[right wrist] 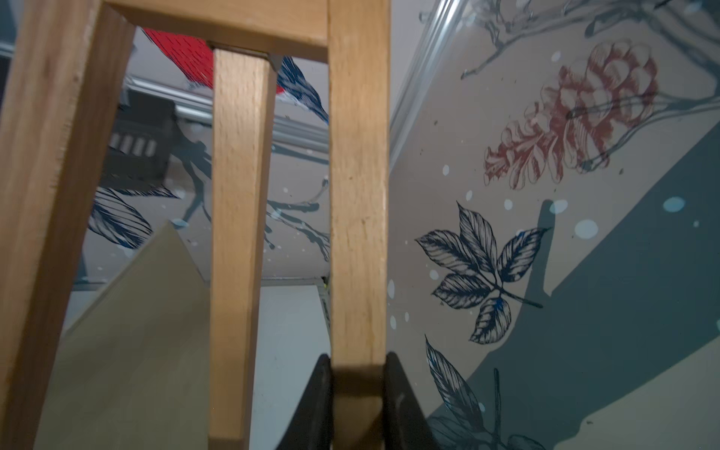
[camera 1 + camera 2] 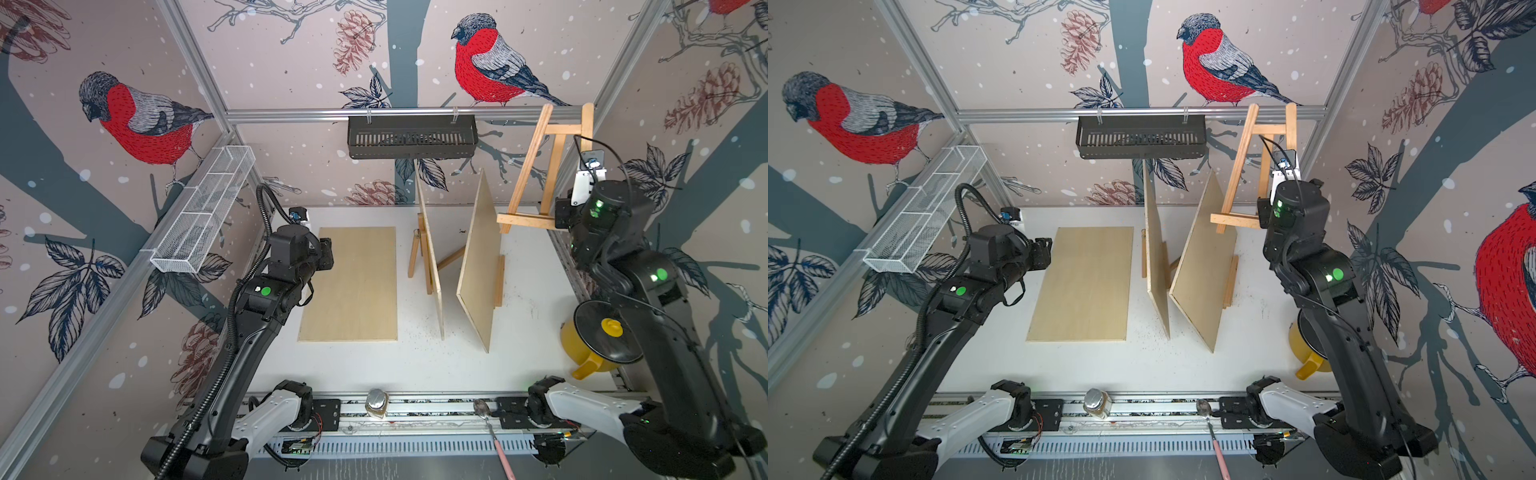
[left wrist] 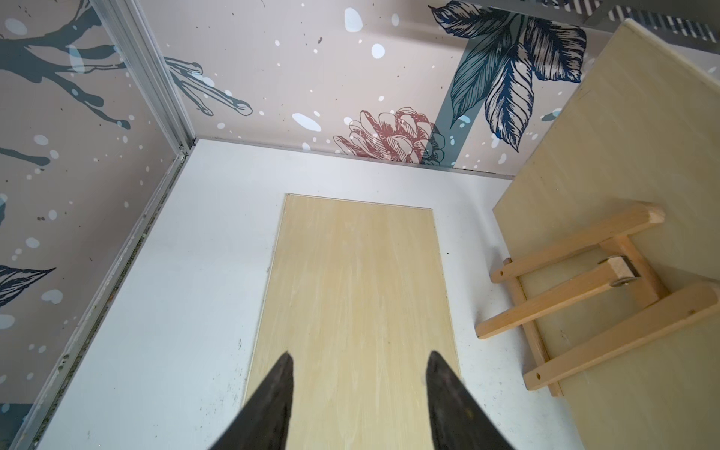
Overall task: Disassemble the easel
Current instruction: Place the easel at the corner of the board.
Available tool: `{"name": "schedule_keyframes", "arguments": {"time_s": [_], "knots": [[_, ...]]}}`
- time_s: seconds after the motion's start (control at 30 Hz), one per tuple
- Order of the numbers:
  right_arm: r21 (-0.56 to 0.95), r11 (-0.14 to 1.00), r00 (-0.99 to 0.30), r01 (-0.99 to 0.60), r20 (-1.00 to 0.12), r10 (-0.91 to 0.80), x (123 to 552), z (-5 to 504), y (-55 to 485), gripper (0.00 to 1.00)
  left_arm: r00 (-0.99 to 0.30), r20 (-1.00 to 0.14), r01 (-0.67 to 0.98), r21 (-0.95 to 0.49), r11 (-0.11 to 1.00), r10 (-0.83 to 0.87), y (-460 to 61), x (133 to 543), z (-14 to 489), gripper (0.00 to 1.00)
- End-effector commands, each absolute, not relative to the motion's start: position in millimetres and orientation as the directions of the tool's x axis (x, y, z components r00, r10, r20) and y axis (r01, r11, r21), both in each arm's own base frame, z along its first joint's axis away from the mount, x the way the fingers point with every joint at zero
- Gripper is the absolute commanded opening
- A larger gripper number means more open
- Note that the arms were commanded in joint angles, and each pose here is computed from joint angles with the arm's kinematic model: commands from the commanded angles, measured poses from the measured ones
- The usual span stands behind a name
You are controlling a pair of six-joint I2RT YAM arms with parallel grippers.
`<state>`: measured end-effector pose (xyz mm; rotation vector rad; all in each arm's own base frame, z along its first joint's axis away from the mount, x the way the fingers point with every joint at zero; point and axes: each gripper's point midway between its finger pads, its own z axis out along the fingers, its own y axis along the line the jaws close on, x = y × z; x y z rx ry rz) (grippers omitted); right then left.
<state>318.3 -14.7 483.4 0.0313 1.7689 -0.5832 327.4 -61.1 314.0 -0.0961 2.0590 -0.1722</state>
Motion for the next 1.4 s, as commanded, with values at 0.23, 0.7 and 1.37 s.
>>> {"name": "schedule_keyframes", "arguments": {"time_s": [0.23,0.7,1.37], "knots": [[-0.388,0.835,-0.439,0.391,-0.875,-0.201,376,412,-80,0.05,-0.434,-0.89,0.085,-0.194,0.977,-0.139,-70,343,318,0.54],[-0.556,0.734,-0.641,0.391,-0.737,-0.216,436,318,-138,0.04,-0.465,-0.874,0.164,-0.24,0.957,-0.139,-84,349,310,0.53],[-0.717,0.678,-0.842,0.161,-0.458,-0.285,515,164,-170,0.03,-0.525,-0.841,0.164,-0.251,0.954,-0.131,-91,361,283,0.53]]}}
